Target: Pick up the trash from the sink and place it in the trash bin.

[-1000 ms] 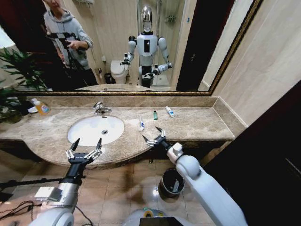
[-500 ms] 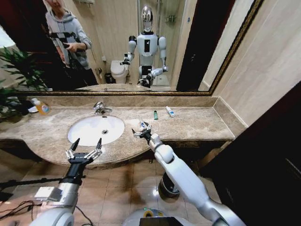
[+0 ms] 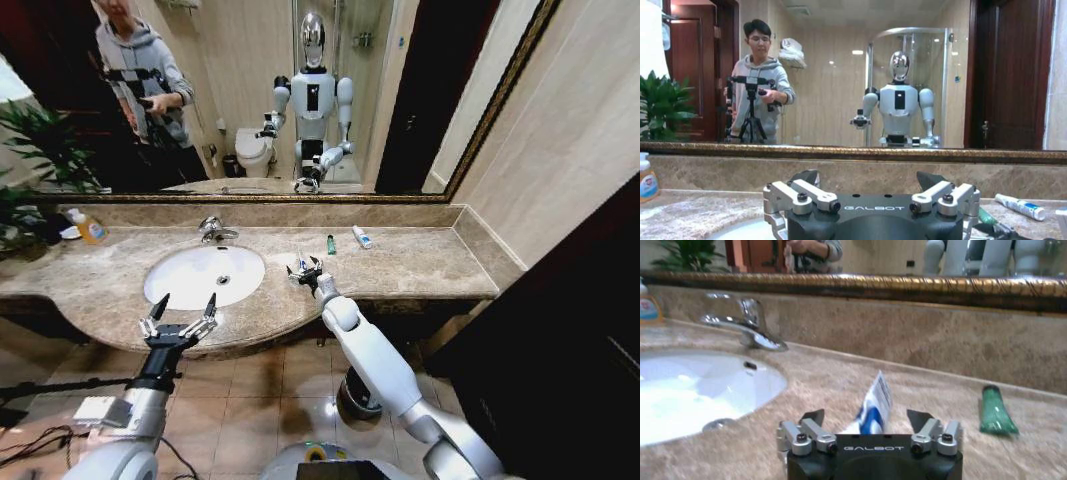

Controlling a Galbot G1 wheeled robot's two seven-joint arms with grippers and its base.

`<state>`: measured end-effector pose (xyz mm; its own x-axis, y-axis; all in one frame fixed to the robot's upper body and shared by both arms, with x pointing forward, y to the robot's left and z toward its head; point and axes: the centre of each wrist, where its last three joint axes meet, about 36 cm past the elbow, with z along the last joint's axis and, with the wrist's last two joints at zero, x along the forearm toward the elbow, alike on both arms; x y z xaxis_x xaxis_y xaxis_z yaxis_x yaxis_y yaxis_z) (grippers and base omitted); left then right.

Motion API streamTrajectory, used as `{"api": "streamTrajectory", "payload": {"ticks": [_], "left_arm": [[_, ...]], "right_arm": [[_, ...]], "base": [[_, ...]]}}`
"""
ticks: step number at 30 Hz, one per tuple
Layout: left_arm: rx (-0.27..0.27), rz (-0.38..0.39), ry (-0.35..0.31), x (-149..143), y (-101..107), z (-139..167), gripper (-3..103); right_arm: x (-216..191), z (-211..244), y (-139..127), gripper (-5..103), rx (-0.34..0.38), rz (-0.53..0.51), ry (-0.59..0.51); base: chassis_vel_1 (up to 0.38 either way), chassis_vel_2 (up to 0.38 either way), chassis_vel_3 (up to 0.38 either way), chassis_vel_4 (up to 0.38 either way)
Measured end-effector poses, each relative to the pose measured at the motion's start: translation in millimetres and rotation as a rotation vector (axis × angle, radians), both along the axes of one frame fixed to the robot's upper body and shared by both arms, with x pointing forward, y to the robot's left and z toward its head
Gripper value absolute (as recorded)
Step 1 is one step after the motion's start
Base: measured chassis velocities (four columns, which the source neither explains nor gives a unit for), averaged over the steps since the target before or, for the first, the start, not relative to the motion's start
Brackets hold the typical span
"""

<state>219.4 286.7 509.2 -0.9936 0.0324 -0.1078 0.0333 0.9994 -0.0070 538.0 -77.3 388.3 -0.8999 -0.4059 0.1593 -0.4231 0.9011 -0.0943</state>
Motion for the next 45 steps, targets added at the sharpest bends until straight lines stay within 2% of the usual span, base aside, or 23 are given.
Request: {"api": "streamTrajectory", "payload": {"ticks": [1,3,6,8,9,12,13,15,18,30,33,34,36,37,40,41,43,45], "left_arm": [[0.000,0.000,0.000,0.0,0.0,0.0,100],[0.000,0.000,0.000,0.0,0.0,0.0,100],[0.000,0.000,0.000,0.0,0.0,0.0,100],[0.000,0.000,0.000,0.0,0.0,0.0,100],[0.000,0.000,0.000,0.0,0.0,0.0,100],[0.000,0.000,0.000,0.0,0.0,0.0,100],[0.000,0.000,0.000,0.0,0.0,0.0,100],[0.000,0.000,0.000,0.0,0.0,0.0,100],[0.000,0.000,0.000,0.0,0.0,0.0,100],[0.000,0.000,0.000,0.0,0.0,0.0,100],[0.000,0.000,0.000,0.0,0.0,0.0,100],[0.000,0.000,0.000,0.0,0.0,0.0,100],[0.000,0.000,0.000,0.0,0.0,0.0,100],[0.000,0.000,0.000,0.0,0.0,0.0,100],[0.000,0.000,0.000,0.0,0.0,0.0,100],[0.000,0.000,0.000,0.0,0.0,0.0,100],[0.000,0.000,0.000,0.0,0.0,0.0,100],[0.000,0.000,0.000,0.0,0.0,0.0,100]], "right_arm": [[0.0,0.0,0.0,84,0.000,0.000,0.000],[-0.3,-4.2,-3.8,73,-0.012,-0.005,0.006],[-1.0,-5.7,-6.3,67,-0.018,-0.006,0.009],[-1.7,-5.7,-9.4,56,-0.024,-0.007,0.009],[-1.7,-5.7,-9.4,56,-0.024,-0.007,0.009],[-3.4,-5.5,-14.1,40,-0.035,-0.007,0.009],[-3.4,-5.5,-14.1,40,-0.035,-0.007,0.009],[-4.9,-6.1,-16.4,29,-0.038,-0.006,0.009],[-6.5,-5.7,-17.6,23,-0.036,-0.006,0.008],[-18.6,-2.1,-37.8,21,-0.031,-0.021,-0.007],[-33.0,2.8,-62.0,21,-0.035,-0.042,-0.035],[-33.0,2.8,-62.0,21,-0.035,-0.042,-0.035],[-55.2,10.5,-86.6,21,-0.029,-0.059,-0.059],[-55.2,10.5,-86.6,21,-0.029,-0.059,-0.059],[-90.6,21.3,-114.2,21,0.017,-0.069,-0.089],[-90.6,21.3,-114.2,21,0.017,-0.069,-0.089],[-130.0,30.2,-132.7,21,0.057,-0.061,-0.125],[-142.6,30.1,-136.2,21,0.068,-0.055,-0.130]], "base": [[0.000,0.000,0.000,0.000],[0.000,0.000,0.000,0.000],[0.000,0.000,0.000,0.000],[0.000,0.000,0.000,0.000],[0.000,0.000,0.000,0.000],[0.000,0.000,0.000,0.000],[0.000,0.000,0.000,0.000],[0.000,0.000,0.000,0.000],[0.000,0.000,0.000,0.000],[0.000,0.000,0.000,0.000],[0.000,0.000,0.000,0.000],[0.000,0.000,0.000,0.000],[0.000,0.000,0.000,0.000],[0.000,0.000,0.000,0.000],[0.000,0.000,0.000,0.000],[0.000,0.000,0.000,0.000],[0.000,0.000,0.000,0.000],[0.000,0.000,0.000,0.000]]}}
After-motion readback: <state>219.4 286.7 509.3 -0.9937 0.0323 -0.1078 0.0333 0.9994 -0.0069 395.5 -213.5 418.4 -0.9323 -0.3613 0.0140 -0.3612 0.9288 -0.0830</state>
